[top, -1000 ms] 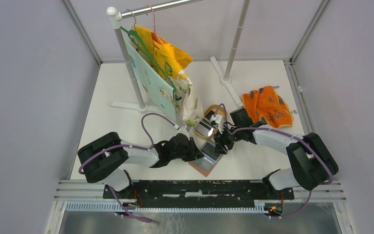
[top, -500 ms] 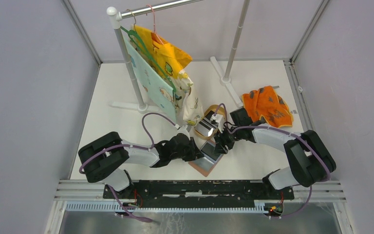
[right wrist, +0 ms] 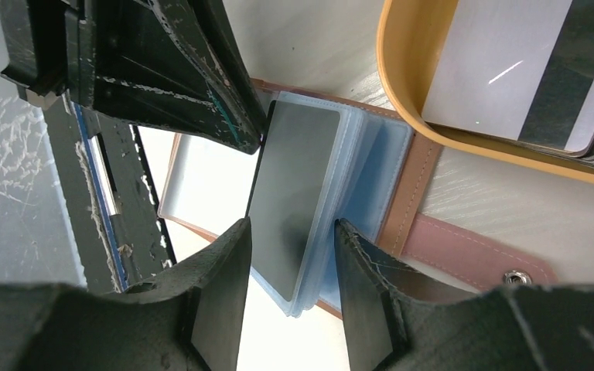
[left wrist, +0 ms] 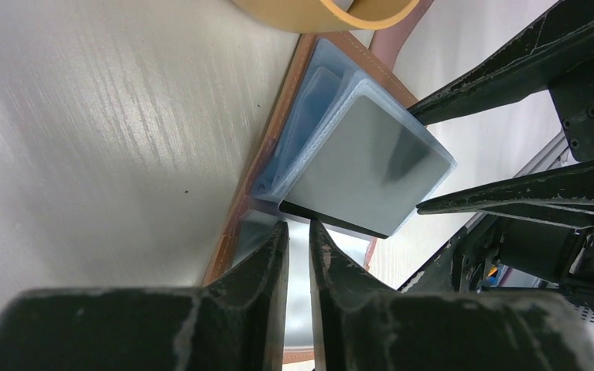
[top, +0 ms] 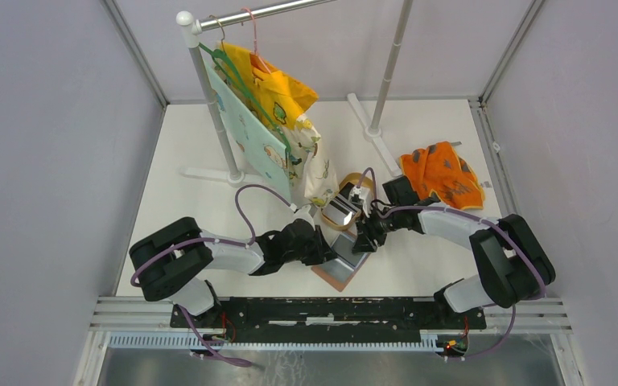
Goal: Put the credit cards into the card holder
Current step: Turn over the card slot in the card holder.
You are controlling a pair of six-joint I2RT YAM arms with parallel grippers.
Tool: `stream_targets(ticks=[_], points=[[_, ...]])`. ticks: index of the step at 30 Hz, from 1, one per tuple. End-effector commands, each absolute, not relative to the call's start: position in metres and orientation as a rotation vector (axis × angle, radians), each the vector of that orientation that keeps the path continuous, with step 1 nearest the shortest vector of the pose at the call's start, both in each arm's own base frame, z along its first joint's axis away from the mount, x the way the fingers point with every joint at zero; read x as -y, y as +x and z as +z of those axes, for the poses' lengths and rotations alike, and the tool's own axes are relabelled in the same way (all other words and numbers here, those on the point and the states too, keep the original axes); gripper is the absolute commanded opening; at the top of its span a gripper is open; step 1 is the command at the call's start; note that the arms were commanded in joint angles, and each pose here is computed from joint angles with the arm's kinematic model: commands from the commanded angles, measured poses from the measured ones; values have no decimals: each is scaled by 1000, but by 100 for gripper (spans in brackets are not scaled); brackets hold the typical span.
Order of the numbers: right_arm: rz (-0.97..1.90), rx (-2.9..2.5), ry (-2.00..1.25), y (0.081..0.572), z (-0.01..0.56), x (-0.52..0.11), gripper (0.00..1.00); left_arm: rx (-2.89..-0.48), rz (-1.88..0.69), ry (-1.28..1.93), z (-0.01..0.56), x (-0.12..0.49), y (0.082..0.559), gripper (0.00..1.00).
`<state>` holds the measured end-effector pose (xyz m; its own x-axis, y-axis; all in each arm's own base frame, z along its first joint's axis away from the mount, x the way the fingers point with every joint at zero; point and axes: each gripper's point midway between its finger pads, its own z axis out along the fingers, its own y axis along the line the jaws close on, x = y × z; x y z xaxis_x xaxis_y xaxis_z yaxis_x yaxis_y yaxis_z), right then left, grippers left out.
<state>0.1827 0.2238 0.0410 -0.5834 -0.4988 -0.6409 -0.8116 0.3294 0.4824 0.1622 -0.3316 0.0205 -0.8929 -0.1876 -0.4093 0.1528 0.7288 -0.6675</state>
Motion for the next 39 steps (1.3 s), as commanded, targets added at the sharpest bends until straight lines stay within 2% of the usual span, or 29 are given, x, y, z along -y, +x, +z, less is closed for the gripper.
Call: stream_targets(ticks=[1,19,27,33,36,39], points=[[1224,-2128,-1160,189,64,-235,50,-2455,-950,30,21,330,168,22],[1455,-2079,-1137,176,78,-238,56,-2459,-933,36,20,328,168,22],[1409,-2118,-1128,180,70,-234,48,-2456,-915,43,21,328,171,21],[1392,-2205,-1113,179,54,-230,46,-2447,-906,62,23,332,175,21],[1367,-2233,-1107,181,48,-229,38,-2446,-895,75,23,334,177,21],[1352,-2235,-1102,184,49,-228,25,-2446,-873,94,21,336,180,20]])
